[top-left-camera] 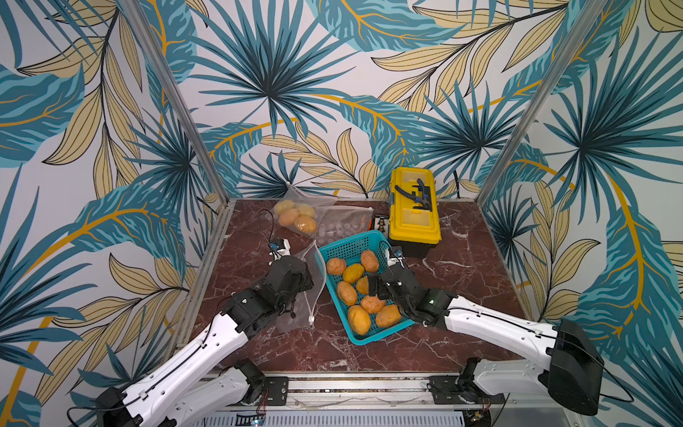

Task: Put the potatoes into a zipper bag and zip it
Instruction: Pick up the potato from the basket.

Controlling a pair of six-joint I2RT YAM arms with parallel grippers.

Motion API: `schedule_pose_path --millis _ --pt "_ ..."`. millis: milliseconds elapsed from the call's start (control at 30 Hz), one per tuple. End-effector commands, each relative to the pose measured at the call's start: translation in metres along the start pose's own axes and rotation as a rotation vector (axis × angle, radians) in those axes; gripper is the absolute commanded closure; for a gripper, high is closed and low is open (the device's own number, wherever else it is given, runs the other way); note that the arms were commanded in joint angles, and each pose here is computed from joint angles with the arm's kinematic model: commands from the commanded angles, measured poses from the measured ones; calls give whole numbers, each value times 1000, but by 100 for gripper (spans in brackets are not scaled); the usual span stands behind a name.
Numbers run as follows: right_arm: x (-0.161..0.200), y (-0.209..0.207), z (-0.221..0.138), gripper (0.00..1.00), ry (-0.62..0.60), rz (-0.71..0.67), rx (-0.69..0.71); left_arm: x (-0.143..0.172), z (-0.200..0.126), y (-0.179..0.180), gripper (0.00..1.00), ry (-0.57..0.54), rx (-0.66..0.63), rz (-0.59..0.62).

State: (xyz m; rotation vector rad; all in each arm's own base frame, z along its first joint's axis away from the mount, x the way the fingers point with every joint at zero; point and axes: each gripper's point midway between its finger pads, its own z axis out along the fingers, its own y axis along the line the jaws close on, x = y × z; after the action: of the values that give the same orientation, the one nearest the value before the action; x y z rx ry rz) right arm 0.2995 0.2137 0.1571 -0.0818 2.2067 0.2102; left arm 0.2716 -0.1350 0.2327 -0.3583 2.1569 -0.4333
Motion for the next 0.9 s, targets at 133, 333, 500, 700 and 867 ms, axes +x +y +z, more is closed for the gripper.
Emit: schedule_pose_path --millis 133,333,500,700,867 --pt "42 -5 21 0 174 -56 7 -11 -4 -8 100 -20 16 2" --pt "54 -11 46 1 257 -29 5 -10 -2 -9 100 -10 16 4" --pt "69 -6 62 1 337 -26 -18 -9 -2 -10 100 -8 23 3" --pt "77 1 83 1 376 -6 -39 -8 -3 -10 100 -4 27 6" --pt "83 5 88 10 406 1 -49 -9 -4 -11 100 -7 32 6"
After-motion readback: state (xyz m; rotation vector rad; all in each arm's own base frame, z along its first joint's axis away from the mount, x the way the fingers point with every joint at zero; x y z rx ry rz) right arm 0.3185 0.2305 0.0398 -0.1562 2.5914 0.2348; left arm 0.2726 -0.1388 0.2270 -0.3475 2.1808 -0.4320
